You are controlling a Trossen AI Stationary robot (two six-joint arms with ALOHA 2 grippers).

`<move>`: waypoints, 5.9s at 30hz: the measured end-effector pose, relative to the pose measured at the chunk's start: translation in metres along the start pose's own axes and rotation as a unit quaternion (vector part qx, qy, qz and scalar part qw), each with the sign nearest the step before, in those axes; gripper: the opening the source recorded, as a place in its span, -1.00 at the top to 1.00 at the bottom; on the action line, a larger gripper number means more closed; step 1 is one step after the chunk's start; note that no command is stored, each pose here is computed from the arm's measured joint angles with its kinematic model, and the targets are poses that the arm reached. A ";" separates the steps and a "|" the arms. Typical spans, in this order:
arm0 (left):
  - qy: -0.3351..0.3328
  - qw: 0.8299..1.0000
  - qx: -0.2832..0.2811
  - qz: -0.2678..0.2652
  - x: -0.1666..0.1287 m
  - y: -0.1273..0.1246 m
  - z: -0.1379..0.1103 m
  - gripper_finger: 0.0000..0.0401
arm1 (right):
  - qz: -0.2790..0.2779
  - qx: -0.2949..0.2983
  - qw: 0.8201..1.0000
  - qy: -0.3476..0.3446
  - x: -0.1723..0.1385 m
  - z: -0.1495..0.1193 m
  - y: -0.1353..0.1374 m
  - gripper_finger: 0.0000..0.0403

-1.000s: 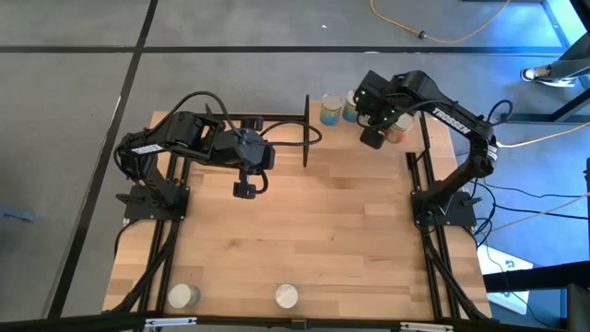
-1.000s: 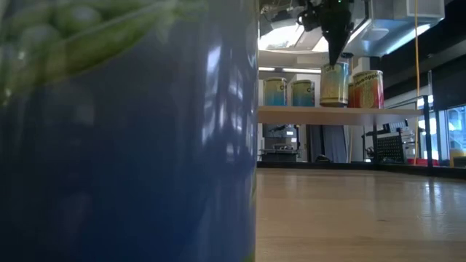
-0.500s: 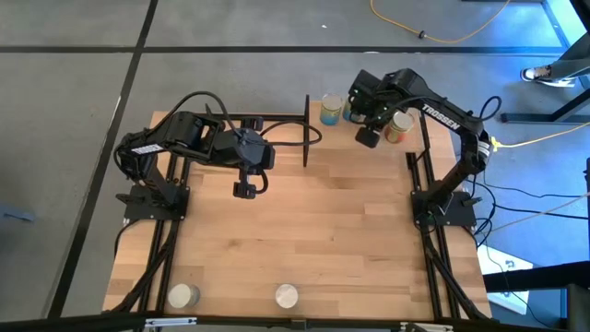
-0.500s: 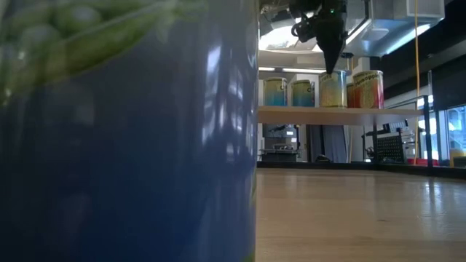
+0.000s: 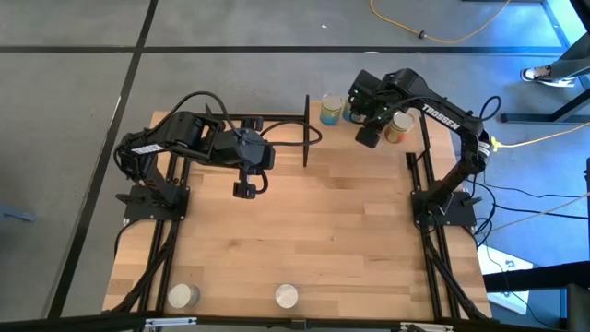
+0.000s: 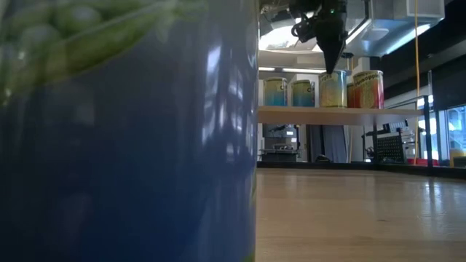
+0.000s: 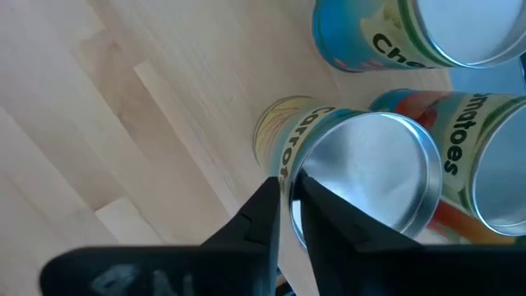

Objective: Pick and place cans onto a shelf
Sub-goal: Put the canned carrots on the shelf, then put the right canned peas on the shelf

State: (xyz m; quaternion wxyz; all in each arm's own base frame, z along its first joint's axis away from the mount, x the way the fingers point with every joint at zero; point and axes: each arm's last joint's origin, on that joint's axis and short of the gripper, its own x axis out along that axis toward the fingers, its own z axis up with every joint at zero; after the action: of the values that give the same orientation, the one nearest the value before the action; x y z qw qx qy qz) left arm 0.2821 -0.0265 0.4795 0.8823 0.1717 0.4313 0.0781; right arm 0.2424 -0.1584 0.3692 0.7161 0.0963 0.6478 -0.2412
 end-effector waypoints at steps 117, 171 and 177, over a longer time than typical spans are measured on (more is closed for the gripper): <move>0.127 0.916 -0.257 -0.281 0.185 -0.272 -0.040 0.58 | 0.127 -0.199 0.948 -0.214 -0.110 -0.083 0.057 0.70; -0.067 0.970 -0.213 -0.097 0.125 0.032 0.050 1.00 | 0.106 -0.246 0.921 -0.284 -0.134 -0.126 0.042 0.70; -0.110 0.966 -0.221 -0.078 0.134 0.079 0.043 1.00 | 0.102 -0.244 0.920 -0.289 -0.136 -0.130 0.041 0.70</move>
State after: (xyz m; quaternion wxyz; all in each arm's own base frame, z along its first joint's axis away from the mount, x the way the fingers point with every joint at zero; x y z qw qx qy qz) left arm 0.3988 0.0748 0.4346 0.9436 -0.0542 0.3159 0.0832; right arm 0.1408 -0.0347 0.4764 0.8941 -0.0901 0.4382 -0.0187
